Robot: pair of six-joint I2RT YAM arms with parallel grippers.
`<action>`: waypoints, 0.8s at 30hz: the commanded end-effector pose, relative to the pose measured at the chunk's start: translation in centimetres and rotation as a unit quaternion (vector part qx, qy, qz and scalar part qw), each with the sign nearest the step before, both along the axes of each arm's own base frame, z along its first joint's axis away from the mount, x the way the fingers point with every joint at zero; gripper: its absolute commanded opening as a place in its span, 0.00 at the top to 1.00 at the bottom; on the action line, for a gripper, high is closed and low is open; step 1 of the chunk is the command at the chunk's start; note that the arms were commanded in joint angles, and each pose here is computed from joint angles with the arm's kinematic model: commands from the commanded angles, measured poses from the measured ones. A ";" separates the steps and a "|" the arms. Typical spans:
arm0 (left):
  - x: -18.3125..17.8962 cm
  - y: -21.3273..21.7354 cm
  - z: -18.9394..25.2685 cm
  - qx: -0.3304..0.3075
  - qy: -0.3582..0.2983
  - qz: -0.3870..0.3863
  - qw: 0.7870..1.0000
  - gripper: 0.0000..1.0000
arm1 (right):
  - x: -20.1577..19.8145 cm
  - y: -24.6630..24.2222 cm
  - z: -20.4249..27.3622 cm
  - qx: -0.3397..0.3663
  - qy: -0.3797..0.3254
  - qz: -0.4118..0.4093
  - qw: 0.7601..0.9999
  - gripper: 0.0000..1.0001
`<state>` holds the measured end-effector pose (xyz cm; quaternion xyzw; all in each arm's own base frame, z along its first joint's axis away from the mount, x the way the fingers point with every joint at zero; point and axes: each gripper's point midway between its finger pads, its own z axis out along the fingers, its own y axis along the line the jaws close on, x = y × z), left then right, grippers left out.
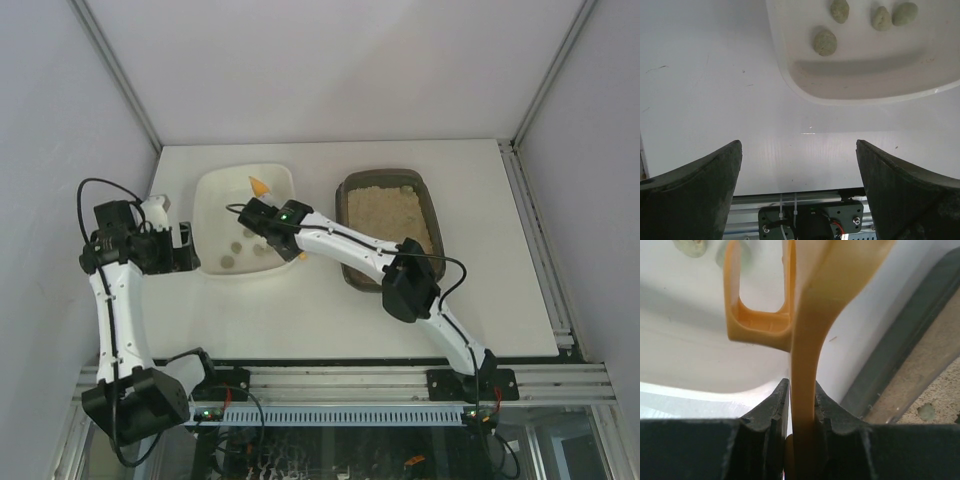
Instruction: Clean the litter box
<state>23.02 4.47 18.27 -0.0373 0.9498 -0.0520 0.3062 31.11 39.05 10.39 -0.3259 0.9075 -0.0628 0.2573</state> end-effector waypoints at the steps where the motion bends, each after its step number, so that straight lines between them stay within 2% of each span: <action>1: 1.1 -0.3 3.1 0.029 -0.033 -0.035 0.998 0.00 | 1.3 -0.2 6.3 0.047 -0.074 -0.014 0.996 1.00; 4: 2.4 -2.4 4.9 0.055 -0.051 -0.093 0.993 0.00 | 0.8 -1.1 9.6 0.096 -0.088 -0.038 0.991 1.00; 7: 4.8 -4.5 7.6 0.101 -0.089 -0.134 0.982 0.00 | -0.5 -2.1 13.0 0.194 -0.072 -0.049 0.977 1.00; 11: 8.6 -8.7 12.5 0.012 -0.151 -0.154 0.976 0.00 | -1.7 -6.6 14.9 0.291 -0.034 -0.099 0.951 1.00; 14: 11.4 -11.8 14.9 -0.049 -0.163 -0.163 0.972 0.00 | -3.4 -10.5 15.5 0.330 -0.031 -0.131 0.934 1.00; 20: 16.7 -18.8 14.2 -0.123 -0.128 -0.165 0.970 0.00 | -7.3 -18.1 14.7 0.349 -0.038 -0.212 0.912 1.00; 24: 18.3 -24.7 10.4 -0.109 -0.087 -0.186 0.973 0.00 | -9.4 -20.6 13.7 0.377 -0.024 -0.250 0.891 1.00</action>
